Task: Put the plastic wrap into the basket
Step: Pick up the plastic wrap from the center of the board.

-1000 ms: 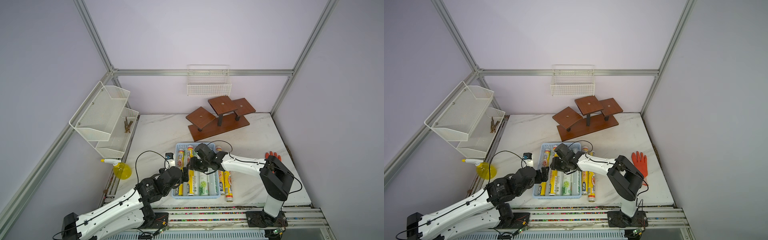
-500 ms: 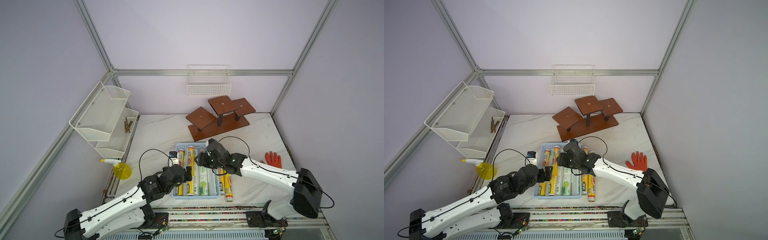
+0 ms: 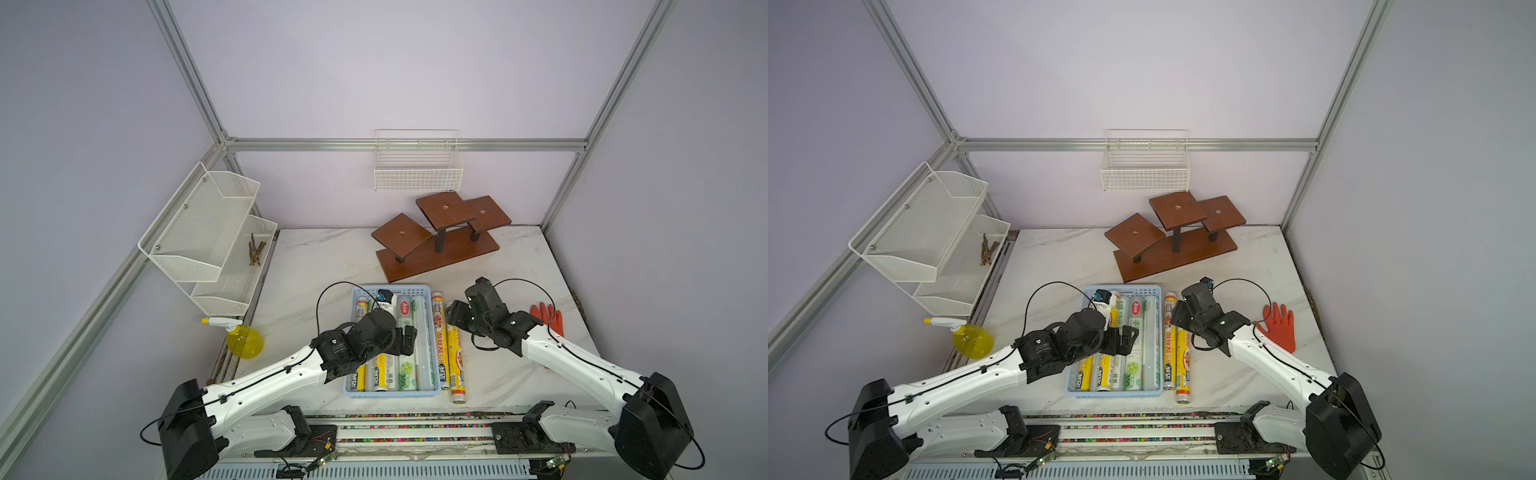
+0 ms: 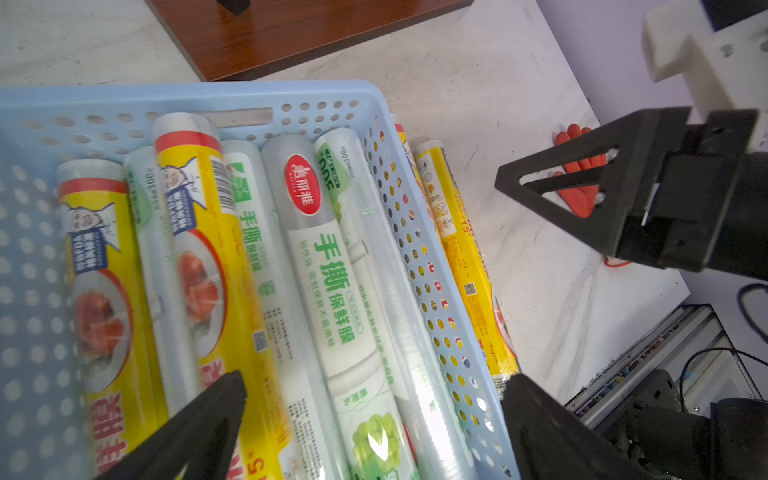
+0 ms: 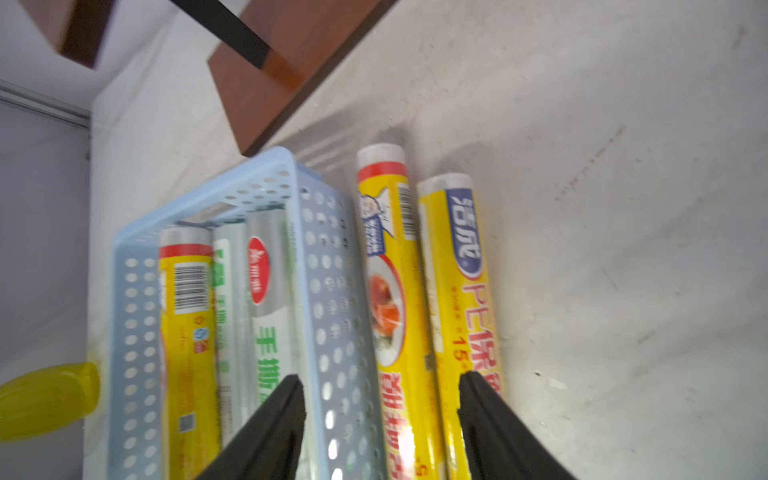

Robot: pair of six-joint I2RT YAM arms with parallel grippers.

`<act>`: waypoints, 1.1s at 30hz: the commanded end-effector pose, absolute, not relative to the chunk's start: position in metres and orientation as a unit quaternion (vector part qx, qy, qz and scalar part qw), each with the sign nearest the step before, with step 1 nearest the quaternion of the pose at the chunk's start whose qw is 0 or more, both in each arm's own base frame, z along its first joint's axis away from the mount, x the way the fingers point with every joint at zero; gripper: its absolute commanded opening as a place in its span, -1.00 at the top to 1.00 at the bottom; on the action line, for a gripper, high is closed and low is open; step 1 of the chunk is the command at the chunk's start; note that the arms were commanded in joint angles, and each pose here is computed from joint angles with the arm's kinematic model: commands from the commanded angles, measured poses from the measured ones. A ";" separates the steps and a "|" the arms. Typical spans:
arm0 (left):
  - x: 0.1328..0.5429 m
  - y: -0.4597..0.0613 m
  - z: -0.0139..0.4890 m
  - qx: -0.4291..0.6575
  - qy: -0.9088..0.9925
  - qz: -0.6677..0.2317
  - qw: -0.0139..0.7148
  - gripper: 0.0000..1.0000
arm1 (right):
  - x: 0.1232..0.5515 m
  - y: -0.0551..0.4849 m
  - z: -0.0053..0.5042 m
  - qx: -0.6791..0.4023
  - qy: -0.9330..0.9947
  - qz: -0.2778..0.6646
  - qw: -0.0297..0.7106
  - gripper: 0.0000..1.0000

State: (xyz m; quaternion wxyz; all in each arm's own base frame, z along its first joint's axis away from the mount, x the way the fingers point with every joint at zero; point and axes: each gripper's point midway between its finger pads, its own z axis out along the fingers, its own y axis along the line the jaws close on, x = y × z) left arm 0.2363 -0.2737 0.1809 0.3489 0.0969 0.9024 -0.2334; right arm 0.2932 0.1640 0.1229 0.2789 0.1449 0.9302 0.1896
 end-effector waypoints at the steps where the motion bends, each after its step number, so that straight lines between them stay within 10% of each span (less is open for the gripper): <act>1: 0.238 -0.305 0.194 0.121 0.893 -0.274 0.336 -1.00 | 0.277 0.147 0.094 0.123 0.954 0.141 0.232 -0.26; 33: 0.245 -0.358 0.170 0.167 0.903 -0.268 0.291 -1.00 | 0.252 0.151 0.037 -0.003 0.991 0.088 0.099 -0.19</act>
